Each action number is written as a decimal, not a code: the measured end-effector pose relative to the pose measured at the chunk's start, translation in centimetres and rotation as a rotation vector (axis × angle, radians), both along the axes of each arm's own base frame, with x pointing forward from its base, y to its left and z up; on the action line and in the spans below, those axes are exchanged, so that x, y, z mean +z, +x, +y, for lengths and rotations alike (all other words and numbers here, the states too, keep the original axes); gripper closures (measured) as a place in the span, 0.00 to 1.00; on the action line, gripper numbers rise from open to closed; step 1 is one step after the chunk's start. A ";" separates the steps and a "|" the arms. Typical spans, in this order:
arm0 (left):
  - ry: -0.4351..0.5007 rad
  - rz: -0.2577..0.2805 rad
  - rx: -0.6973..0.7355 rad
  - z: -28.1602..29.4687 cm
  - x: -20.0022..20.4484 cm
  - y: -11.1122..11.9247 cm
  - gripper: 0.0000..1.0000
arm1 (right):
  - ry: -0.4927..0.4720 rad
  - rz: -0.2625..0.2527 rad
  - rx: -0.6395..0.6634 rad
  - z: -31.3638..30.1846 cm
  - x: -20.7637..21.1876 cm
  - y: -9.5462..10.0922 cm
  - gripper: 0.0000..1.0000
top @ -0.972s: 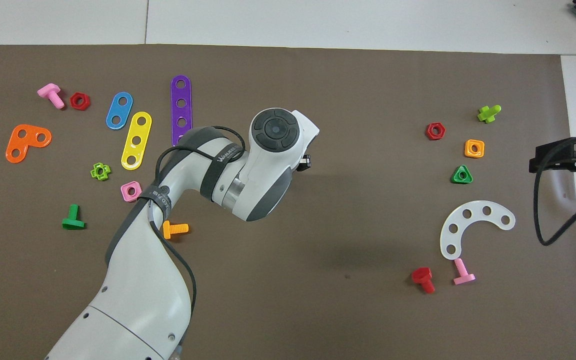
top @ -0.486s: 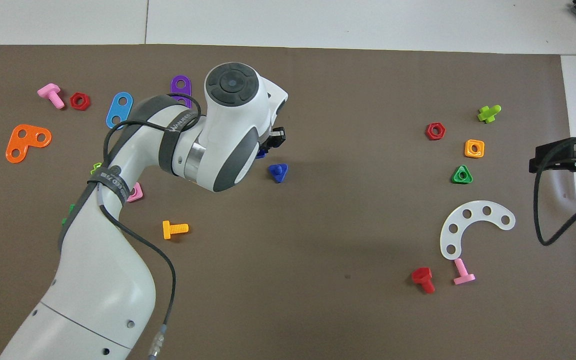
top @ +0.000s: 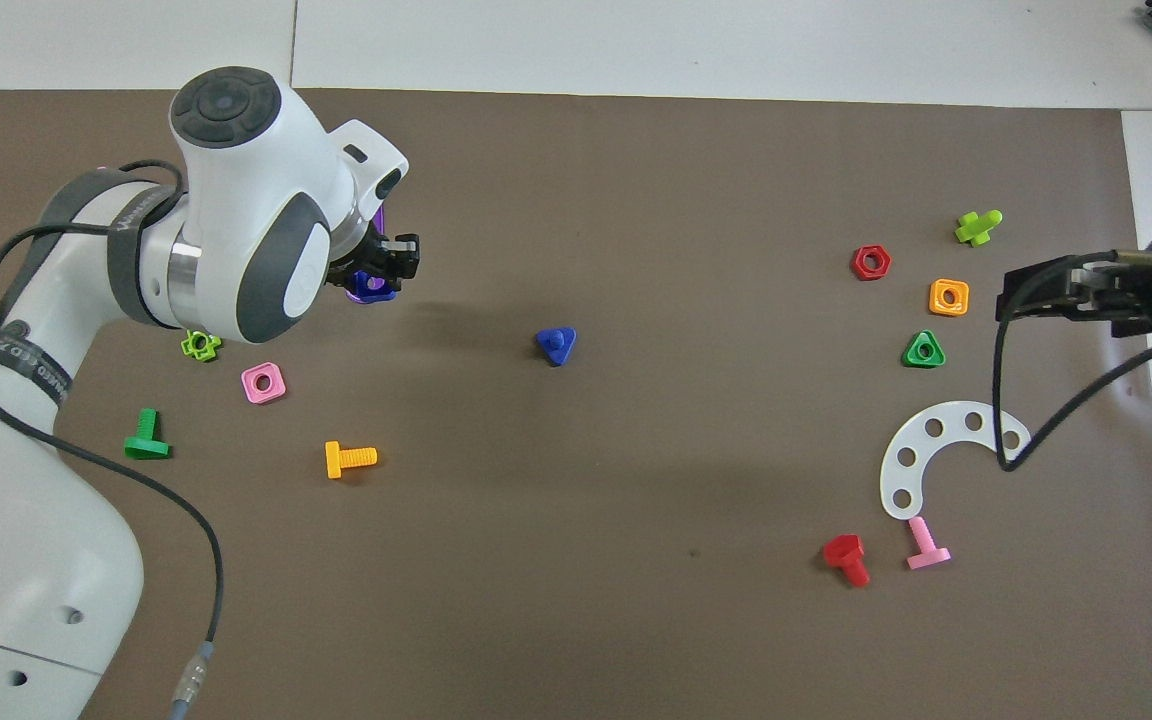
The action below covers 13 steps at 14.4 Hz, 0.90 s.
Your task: Unscrew and place screws in storage area
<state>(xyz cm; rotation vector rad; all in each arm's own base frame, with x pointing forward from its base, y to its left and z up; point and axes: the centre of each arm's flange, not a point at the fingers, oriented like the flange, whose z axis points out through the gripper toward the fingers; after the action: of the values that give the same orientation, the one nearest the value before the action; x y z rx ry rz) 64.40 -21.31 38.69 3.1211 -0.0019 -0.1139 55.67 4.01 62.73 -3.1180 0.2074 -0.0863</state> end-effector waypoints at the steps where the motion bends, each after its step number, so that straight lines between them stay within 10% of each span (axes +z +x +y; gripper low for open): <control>1: -0.003 0.001 -0.022 1.5 -1.0 -0.2 0.53 | 0.000 -0.004 0.023 2.0 -0.7 0.5 0.00; 7: -0.014 -0.015 -0.105 4.3 -6.3 -3.7 0.49 | 0.028 -0.056 0.055 22.9 -13.9 4.5 0.00; 13: -0.026 -0.071 -0.092 5.6 -3.2 -3.5 0.00 | 0.047 -0.083 0.140 35.1 -25.2 3.5 0.00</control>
<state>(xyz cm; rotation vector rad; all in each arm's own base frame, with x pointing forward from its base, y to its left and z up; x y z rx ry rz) 60.89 -15.74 35.53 3.0971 -0.1472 -0.0050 59.22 39.14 37.52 -3.0635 -0.0102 -0.2048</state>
